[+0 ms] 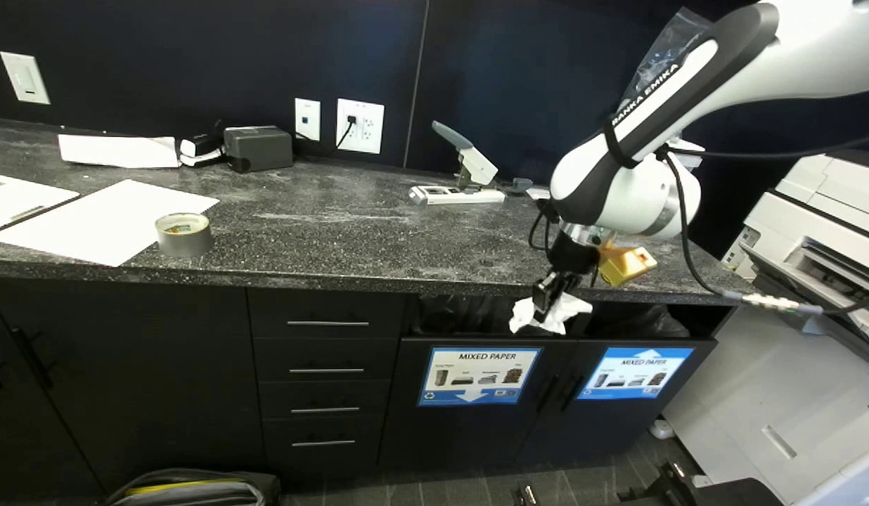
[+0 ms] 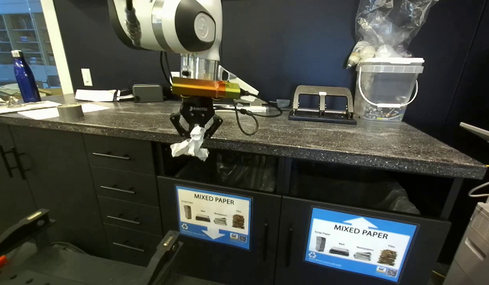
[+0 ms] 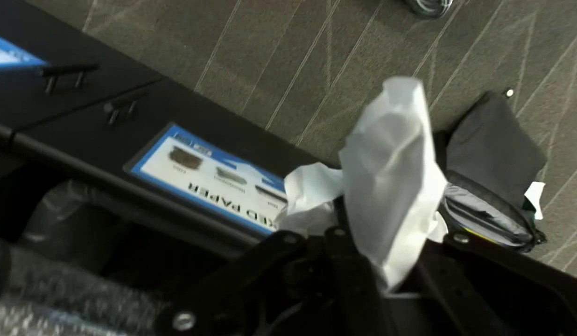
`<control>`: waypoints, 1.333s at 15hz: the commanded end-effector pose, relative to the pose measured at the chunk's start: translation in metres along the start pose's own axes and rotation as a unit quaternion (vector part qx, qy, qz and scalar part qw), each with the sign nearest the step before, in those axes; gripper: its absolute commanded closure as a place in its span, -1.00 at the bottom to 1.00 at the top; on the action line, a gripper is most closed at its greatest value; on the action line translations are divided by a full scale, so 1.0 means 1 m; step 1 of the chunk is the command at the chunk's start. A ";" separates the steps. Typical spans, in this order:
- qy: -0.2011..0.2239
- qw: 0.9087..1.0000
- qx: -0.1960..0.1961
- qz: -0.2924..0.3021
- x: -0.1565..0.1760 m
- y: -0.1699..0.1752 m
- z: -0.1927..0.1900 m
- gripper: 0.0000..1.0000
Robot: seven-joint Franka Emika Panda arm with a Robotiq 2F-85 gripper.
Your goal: Pick up the pieces of papers from the countertop and put them in the right bin.
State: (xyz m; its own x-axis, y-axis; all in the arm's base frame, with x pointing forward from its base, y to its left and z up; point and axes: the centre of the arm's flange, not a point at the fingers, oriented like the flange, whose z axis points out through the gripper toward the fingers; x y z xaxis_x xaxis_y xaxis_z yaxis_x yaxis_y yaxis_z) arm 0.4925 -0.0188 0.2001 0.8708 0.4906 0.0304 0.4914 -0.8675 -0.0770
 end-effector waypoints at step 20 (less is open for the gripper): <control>0.293 0.945 0.010 0.146 -0.110 0.045 0.151 0.87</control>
State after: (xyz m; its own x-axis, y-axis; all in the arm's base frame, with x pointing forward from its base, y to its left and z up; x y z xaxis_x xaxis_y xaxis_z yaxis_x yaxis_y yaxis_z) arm 0.4321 -0.1101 0.0920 0.8344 0.1096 0.5401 0.2252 -0.9623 -0.1525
